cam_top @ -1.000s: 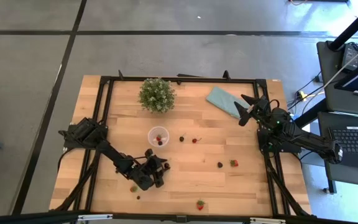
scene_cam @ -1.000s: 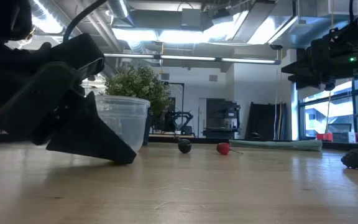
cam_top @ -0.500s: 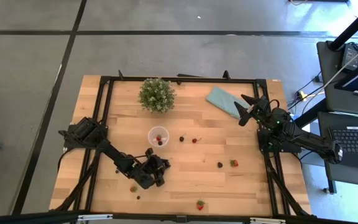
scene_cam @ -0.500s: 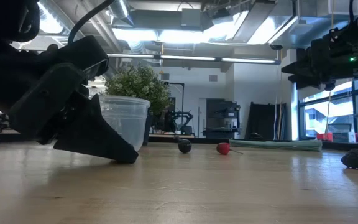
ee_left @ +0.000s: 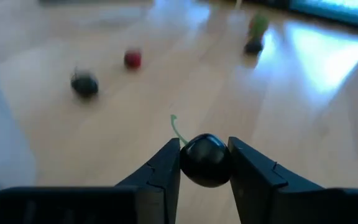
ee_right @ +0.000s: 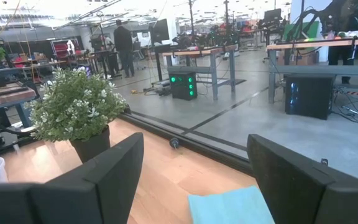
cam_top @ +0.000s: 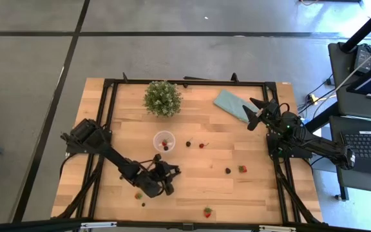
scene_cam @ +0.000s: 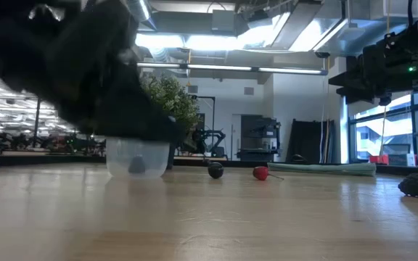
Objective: Pick and placing Produce into tupperware
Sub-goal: Put the black cherry into the transparent container, then put the red strawberry into the transparent container
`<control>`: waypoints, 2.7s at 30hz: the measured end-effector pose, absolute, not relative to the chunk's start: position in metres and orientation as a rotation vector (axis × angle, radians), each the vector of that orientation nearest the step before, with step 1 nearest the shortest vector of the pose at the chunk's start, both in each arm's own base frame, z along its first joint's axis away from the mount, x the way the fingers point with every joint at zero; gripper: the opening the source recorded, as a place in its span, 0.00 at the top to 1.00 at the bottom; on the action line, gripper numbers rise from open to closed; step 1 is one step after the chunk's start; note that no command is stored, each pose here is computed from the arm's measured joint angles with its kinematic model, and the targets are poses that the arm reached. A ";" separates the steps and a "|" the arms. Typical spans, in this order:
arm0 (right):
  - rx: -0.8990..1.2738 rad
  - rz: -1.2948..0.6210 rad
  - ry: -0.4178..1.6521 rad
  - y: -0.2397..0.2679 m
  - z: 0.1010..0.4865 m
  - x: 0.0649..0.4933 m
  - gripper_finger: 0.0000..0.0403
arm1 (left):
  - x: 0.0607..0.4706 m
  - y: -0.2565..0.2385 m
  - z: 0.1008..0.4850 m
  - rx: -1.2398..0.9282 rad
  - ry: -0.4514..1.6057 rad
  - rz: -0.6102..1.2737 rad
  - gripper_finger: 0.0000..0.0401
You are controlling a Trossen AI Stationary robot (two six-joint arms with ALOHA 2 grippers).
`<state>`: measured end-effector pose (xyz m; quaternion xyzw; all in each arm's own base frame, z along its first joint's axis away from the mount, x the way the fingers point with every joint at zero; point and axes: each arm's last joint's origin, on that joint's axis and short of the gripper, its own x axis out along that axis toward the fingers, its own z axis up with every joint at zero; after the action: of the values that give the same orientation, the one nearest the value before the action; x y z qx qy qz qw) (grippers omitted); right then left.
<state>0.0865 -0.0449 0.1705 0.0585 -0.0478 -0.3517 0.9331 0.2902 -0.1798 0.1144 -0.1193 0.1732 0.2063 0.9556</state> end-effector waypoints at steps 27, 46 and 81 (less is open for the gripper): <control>0.116 -0.719 -0.097 -0.045 0.171 0.086 0.29 | 0.234 -0.061 0.238 -0.365 0.702 0.421 0.74; 0.119 -0.720 -0.098 -0.045 0.171 0.086 0.29 | 0.249 -0.017 0.224 -0.639 0.856 0.383 0.72; 0.116 -0.720 -0.098 -0.045 0.171 0.086 0.29 | 0.265 -0.018 0.290 -0.380 0.681 0.188 0.62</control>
<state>0.0864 -0.0449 0.1706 0.0569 -0.0477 -0.3520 0.9331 0.2649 -0.0178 0.2898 -0.1849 0.3316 0.0917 0.9206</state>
